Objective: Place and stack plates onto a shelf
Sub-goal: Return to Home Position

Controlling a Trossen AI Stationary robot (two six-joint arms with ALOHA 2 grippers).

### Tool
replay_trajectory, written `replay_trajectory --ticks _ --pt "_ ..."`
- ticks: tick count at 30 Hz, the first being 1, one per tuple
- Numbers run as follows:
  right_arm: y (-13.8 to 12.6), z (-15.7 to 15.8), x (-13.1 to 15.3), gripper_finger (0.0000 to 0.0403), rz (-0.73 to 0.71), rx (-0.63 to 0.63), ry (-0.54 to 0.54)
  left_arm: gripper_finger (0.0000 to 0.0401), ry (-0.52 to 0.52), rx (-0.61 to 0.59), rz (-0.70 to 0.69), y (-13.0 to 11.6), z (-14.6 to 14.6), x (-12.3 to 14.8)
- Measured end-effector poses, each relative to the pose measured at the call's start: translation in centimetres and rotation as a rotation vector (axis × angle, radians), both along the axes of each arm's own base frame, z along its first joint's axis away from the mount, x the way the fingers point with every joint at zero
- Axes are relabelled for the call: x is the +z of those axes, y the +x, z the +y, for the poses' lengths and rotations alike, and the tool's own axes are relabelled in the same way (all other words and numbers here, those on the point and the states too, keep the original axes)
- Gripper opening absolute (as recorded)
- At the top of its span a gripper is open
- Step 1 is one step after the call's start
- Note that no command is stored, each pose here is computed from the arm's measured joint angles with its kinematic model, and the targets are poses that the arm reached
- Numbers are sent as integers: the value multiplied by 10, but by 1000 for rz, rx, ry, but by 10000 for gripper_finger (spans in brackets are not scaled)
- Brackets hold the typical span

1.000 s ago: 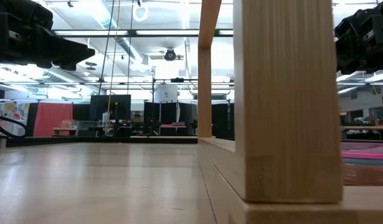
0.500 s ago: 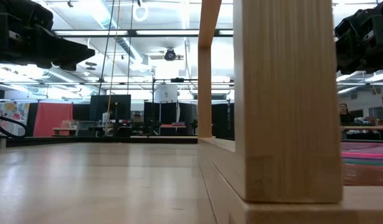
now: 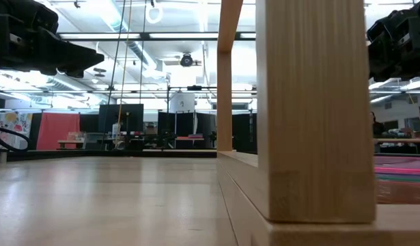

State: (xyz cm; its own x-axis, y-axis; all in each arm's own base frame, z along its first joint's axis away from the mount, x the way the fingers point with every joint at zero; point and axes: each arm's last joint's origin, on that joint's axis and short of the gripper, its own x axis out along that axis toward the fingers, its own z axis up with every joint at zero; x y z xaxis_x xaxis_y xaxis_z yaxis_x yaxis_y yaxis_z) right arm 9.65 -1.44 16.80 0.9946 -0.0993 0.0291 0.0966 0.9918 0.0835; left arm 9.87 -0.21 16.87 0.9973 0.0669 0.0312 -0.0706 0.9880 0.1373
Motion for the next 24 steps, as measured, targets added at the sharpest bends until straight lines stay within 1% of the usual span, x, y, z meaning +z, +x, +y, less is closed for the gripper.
replay_trajectory --ticks 17,24 --pt "0 0 0 171 0 1 0 141 -1 2 -10 0 0 1" --pt "0 0 0 171 0 1 0 141 -3 4 -45 -2 0 4"
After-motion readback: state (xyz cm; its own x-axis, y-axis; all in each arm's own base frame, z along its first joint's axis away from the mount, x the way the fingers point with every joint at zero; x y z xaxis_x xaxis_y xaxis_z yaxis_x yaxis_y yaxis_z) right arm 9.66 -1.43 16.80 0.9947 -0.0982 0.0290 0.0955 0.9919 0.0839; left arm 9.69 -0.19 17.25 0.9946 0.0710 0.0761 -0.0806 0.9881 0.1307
